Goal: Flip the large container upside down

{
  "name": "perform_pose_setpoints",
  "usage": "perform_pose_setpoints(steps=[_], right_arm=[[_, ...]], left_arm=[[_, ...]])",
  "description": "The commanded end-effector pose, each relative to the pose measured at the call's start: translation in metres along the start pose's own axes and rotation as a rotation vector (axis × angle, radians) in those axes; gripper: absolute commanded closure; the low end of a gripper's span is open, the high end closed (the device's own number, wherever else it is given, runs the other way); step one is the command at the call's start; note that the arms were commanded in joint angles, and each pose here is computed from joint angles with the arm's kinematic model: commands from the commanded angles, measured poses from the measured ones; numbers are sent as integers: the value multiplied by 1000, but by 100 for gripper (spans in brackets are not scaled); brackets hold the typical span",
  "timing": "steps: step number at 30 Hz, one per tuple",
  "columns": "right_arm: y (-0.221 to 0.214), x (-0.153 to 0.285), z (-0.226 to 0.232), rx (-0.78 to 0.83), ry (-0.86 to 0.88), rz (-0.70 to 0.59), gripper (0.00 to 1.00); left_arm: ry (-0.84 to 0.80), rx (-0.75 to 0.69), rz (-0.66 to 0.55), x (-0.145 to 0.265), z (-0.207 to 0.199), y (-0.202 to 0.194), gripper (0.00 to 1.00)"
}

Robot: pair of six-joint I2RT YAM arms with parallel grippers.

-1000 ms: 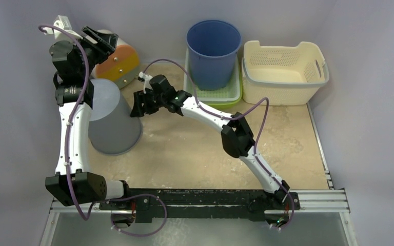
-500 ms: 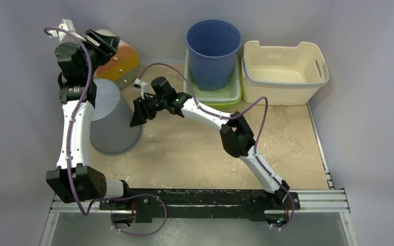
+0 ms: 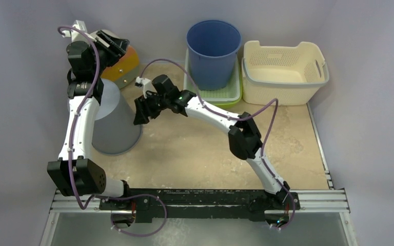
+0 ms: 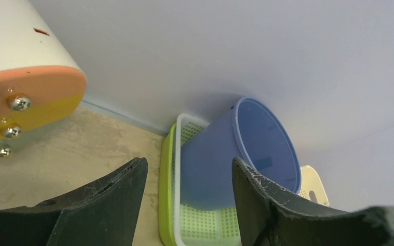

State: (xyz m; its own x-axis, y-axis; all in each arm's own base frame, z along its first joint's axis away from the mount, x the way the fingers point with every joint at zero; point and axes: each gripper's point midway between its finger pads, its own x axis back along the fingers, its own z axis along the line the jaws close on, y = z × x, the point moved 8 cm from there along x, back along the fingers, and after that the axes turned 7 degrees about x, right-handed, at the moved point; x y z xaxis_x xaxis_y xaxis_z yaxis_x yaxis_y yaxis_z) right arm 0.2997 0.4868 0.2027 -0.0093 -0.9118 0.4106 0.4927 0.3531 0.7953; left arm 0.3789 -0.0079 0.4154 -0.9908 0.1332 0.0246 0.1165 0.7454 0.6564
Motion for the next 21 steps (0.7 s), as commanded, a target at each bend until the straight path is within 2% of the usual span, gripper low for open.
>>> perform_pose_setpoints(steps=[1, 6, 9, 15, 21], right_arm=[[73, 89, 13, 180, -345, -174, 34], [113, 172, -18, 195, -667, -274, 32], [120, 198, -39, 212, -785, -272, 32], [126, 221, -71, 302, -962, -230, 29], [123, 224, -96, 368, -1027, -163, 26]], left_arm=[[-31, -33, -41, 2, -16, 11, 40], [-4, -43, 4, 3, -7, -2, 40], [4, -44, 26, 4, -3, -9, 40], [6, -40, 55, 4, 2, -18, 40], [1, -32, 79, 2, 3, -29, 40]])
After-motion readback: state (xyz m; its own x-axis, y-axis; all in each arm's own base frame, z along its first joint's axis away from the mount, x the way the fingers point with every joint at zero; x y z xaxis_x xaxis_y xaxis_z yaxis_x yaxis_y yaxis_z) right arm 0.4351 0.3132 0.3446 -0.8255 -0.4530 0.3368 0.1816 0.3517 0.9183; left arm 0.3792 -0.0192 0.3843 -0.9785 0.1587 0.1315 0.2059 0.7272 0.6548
